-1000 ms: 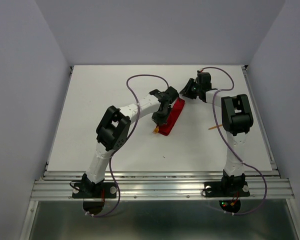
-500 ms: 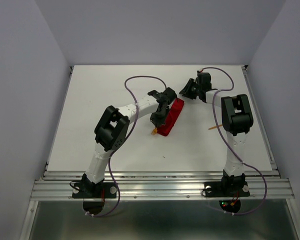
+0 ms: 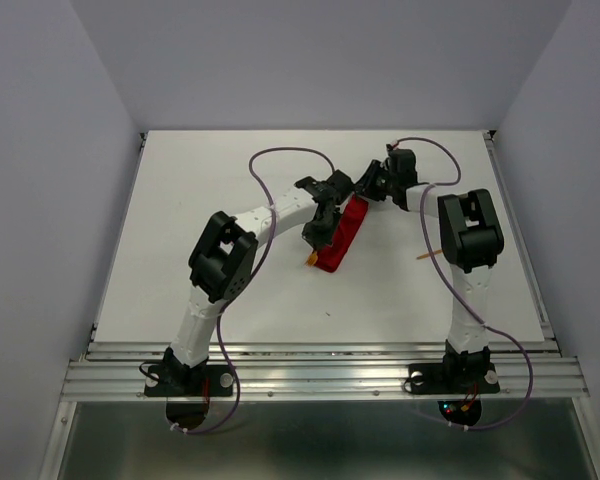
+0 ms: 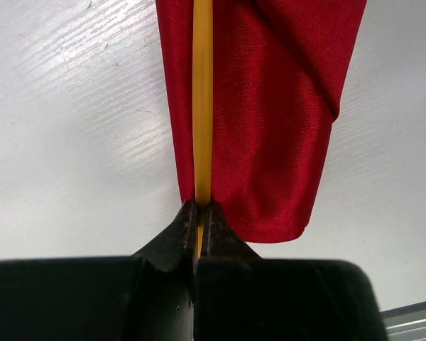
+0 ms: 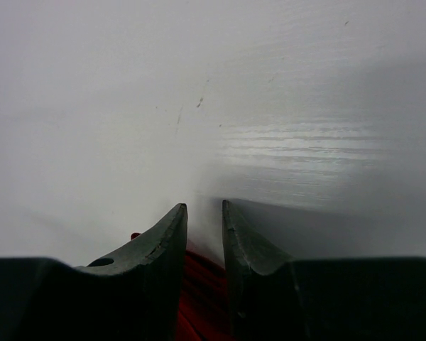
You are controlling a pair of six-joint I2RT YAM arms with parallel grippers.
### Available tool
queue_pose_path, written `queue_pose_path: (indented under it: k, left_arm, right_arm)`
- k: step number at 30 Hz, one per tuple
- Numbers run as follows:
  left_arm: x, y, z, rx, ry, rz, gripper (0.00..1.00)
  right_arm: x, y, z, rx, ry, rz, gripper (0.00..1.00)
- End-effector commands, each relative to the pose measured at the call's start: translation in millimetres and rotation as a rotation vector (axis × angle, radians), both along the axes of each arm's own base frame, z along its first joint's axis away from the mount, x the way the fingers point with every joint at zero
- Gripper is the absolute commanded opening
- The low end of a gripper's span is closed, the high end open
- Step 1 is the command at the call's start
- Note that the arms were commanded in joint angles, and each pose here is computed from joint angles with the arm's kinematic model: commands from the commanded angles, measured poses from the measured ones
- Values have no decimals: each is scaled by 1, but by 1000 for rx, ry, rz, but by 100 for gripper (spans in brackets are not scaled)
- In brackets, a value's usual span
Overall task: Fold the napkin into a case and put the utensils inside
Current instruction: Insert the fork into the folded napkin.
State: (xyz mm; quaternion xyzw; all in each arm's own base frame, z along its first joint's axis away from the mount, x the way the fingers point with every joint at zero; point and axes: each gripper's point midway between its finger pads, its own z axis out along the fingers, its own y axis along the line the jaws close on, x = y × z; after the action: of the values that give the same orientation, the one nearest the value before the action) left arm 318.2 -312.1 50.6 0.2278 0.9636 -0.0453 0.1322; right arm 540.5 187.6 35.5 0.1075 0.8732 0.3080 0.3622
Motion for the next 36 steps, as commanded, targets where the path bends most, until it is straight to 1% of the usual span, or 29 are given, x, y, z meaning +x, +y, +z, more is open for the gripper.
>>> queue_pose_path:
  k: [1,10,18,29,36]
  left_arm:
    - [10,-5,19,-39,-29,2,0]
    - [13,-13,15,-75,-1,-6,0]
    - [16,-13,12,-70,4,7,0]
    - [-2,12,6,-16,19,5,0]
    - [-2,13,6,-18,19,5,0]
  right_arm:
    - [-23,11,-17,-11,58,27,32]
    - [-36,18,-22,-7,68,38,32]
    - [-42,16,-23,-2,73,28,32]
    - [-42,21,-24,-1,74,28,32]
    - [-41,21,-22,1,71,29,32]
